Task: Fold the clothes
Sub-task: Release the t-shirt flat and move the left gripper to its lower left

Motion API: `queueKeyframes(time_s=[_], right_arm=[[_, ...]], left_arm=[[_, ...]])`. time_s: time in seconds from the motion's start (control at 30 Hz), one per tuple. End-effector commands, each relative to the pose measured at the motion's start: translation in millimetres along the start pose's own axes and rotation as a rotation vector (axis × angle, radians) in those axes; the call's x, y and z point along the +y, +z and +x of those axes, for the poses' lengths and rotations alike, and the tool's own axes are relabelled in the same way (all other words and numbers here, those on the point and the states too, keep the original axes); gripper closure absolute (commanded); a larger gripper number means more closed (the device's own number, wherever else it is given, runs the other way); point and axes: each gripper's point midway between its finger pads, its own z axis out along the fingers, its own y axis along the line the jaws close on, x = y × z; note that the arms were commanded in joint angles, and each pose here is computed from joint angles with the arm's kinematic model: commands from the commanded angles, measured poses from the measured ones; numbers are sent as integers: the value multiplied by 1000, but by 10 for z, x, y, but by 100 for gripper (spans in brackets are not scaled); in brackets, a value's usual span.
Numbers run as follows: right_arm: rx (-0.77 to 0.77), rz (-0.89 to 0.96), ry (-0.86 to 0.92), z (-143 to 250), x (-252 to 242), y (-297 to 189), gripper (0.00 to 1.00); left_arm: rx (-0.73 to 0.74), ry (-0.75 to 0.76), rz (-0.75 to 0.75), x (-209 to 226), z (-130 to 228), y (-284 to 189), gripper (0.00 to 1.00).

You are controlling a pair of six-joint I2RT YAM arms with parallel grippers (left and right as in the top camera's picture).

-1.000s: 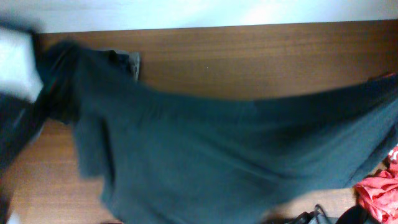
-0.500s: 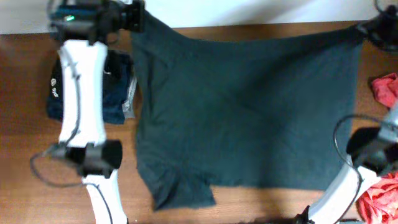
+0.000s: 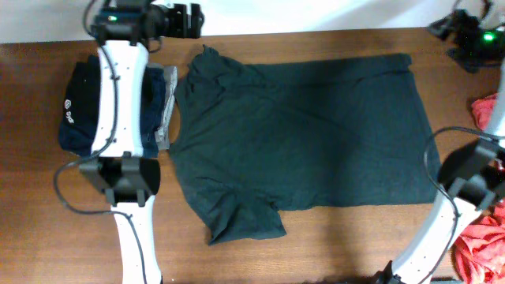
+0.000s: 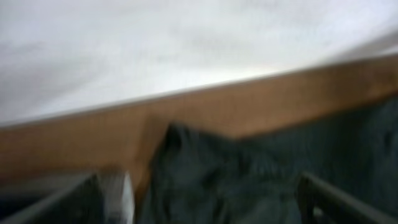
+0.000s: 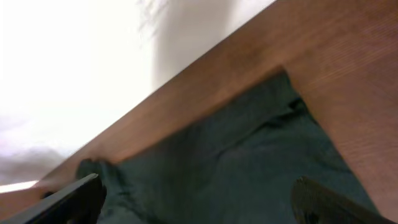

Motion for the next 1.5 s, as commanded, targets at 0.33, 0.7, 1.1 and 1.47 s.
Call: queueKeyframes(time_s=[0.33,0.7,1.1,1.47], right_arm=[[-351,-78,-139,332,1158,-2809,1],[-440,119,-183,1166,1576,-3461,1],[-10,357,132,1493,378,-2446,1],[362,389,354,2117,-897,-1175,2]], left_arm=[[-49,-9,-30,-582,163,-2622,1],[-179,21,-69,-827,448,-3714,1],[481,-254,96,-906,2517,-2704,1],[871,-568,201,-983,4299,-1711,8]])
